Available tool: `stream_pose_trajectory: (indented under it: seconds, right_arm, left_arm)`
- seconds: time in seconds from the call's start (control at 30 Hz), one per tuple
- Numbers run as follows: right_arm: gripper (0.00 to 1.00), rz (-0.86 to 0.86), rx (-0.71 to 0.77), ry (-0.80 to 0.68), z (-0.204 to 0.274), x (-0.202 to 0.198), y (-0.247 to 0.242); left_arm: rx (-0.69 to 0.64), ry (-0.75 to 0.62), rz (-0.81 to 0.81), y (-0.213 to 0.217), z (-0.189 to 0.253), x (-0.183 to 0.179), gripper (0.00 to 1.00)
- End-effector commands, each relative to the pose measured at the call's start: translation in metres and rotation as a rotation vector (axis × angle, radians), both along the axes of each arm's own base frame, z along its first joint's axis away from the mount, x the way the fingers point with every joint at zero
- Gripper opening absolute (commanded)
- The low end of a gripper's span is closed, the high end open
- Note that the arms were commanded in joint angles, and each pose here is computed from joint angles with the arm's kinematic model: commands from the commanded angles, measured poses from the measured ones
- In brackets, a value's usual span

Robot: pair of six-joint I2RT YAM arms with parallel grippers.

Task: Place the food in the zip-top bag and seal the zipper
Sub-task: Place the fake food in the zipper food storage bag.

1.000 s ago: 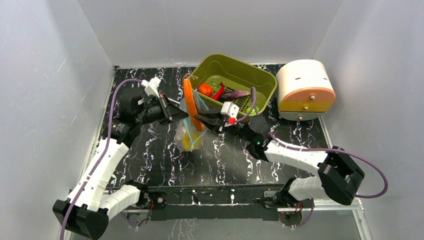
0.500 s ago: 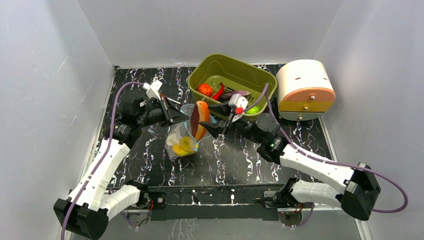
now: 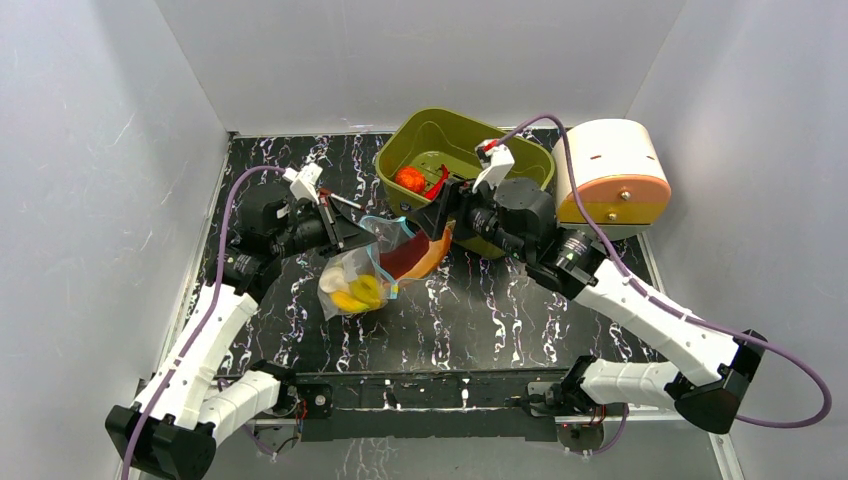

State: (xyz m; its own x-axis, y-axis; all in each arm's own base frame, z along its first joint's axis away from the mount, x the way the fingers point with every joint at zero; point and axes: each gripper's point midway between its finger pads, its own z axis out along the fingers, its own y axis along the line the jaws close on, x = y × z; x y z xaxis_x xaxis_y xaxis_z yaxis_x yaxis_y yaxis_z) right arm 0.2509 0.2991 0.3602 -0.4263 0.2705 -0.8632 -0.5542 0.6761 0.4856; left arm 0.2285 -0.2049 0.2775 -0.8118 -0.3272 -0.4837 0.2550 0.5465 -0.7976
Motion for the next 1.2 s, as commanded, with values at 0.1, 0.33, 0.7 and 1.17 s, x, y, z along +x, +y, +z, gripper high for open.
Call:
stream_pose_trajectory:
  seconds: [0.1,0.33,0.7,1.17]
  right_arm:
    - [0.81,0.048,-0.171,0.148,-0.021,-0.019,-0.020]
    - [0.93,0.094,-0.340,0.155,-0.040,-0.017,-0.039]
    - [0.74,0.279,-0.333,0.226,-0.067,-0.017,-0.009]
    - [0.00,0.307,-0.135,0.223,-0.043,-0.024,0.006]
  left_arm:
    - [-0.016,-0.085,-0.047,-0.001,0.020,-0.010,0.00]
    - [-0.032,-0.113,-0.056,-0.002,0.027,-0.014,0.00]
    - [-0.044,-0.125,-0.057,-0.001,0.026,-0.016,0.00]
    - [-0.009,-0.113,-0.051,0.000,0.010,-0.012,0.00]
